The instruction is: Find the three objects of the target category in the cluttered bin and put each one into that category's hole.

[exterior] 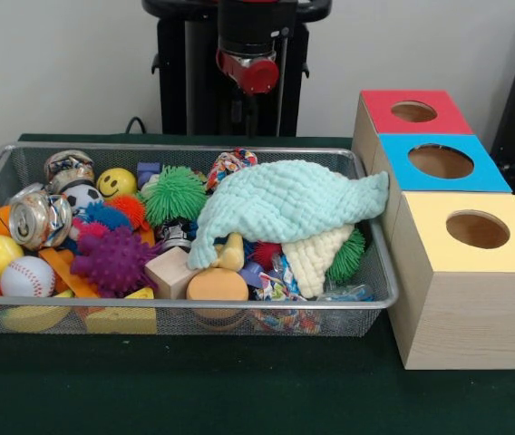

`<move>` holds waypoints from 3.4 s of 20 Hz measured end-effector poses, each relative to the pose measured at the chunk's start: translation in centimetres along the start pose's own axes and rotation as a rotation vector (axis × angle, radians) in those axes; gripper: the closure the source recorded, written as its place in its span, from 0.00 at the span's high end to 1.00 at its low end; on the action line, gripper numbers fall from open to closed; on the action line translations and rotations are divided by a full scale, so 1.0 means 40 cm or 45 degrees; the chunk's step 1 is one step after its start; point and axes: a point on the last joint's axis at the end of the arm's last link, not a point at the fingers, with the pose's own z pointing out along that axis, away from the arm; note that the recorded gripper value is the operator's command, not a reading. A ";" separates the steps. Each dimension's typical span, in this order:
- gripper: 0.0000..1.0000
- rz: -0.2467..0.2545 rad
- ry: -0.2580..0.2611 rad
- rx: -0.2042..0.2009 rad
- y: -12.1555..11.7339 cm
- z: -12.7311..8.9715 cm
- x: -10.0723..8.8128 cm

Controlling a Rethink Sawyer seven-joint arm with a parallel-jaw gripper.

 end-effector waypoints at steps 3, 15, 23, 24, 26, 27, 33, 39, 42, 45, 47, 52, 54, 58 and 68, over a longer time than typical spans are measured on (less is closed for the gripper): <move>1.00 0.026 -0.015 -0.021 0.011 0.001 -0.037; 1.00 0.064 -0.046 -0.130 0.064 -0.023 -0.148; 1.00 0.039 -0.022 -0.108 -0.003 -0.074 -0.195; 1.00 0.033 -0.022 -0.105 -0.014 -0.077 -0.196; 1.00 0.003 -0.025 -0.098 -0.055 -0.088 -0.197; 1.00 -0.003 -0.026 -0.097 -0.060 -0.089 -0.197; 1.00 -0.073 -0.043 -0.096 -0.110 -0.106 -0.198; 1.00 -0.138 -0.049 -0.094 -0.133 -0.112 -0.187; 1.00 -0.208 -0.042 -0.082 -0.184 -0.109 -0.183; 1.00 -0.261 -0.031 -0.070 -0.237 -0.101 -0.184; 1.00 -0.290 -0.025 -0.064 -0.270 -0.096 -0.188; 1.00 -0.342 -0.015 -0.050 -0.362 -0.085 -0.208; 1.00 -0.358 -0.014 -0.047 -0.370 -0.085 -0.206; 1.00 -0.453 -0.012 -0.021 -0.398 -0.085 -0.179; 1.00 -0.645 -0.023 -0.020 -0.457 -0.093 -0.102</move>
